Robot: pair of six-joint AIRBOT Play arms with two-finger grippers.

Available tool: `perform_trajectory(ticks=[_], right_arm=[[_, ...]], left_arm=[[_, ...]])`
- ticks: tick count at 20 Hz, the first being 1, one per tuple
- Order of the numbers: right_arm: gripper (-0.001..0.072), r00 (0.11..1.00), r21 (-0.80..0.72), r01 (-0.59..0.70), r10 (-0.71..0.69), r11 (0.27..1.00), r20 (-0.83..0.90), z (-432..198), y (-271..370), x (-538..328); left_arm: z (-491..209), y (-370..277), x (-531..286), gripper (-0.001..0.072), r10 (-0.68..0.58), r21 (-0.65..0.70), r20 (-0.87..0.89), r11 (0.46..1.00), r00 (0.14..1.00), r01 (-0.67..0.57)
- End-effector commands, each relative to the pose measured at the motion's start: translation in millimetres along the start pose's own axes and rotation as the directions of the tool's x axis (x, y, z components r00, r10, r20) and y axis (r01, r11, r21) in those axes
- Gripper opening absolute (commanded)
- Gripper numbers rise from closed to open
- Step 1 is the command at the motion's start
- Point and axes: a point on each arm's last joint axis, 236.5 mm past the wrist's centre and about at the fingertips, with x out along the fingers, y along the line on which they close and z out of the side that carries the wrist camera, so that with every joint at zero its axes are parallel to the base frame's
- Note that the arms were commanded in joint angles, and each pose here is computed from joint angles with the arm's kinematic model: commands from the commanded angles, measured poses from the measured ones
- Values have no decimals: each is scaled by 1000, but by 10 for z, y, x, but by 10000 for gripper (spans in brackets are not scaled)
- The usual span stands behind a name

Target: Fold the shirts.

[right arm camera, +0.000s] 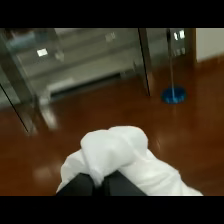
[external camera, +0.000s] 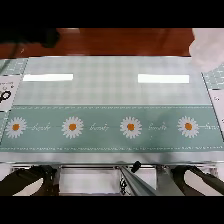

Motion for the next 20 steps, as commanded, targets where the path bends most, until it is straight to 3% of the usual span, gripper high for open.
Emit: perform_trajectory(ticks=[1,4,7,9,11,17,20], right_arm=[[32,972,-39,-121,126,992,198,784,660,-1056],[32,982,-68,-155,161,986,102,593,864,-1431],[32,954,-38,-211,198,977,-226,-186,933,-1443],[32,829,68,-324,318,944,-461,-771,1142,-1497],[32,706,195,-421,455,886,-542,-1099,1400,-1540],[32,380,267,-453,455,851,-805,-2916,1949,-1598],[33,249,328,-465,477,822,-843,-4007,2404,-1950]], left_arm=[[504,-13,-1051,702,-27,-15,196,999,980,31],[486,15,-1695,702,-37,-19,279,999,960,44],[153,59,-1957,702,-31,-24,205,999,978,37],[-127,81,-1946,702,-23,-26,94,999,995,26],[-331,92,-1864,701,-16,-25,3,1000,1000,16],[-910,104,-1297,701,5,-13,-248,1000,969,-8],[-1327,-69,-1012,701,-63,-24,-380,998,923,58]])
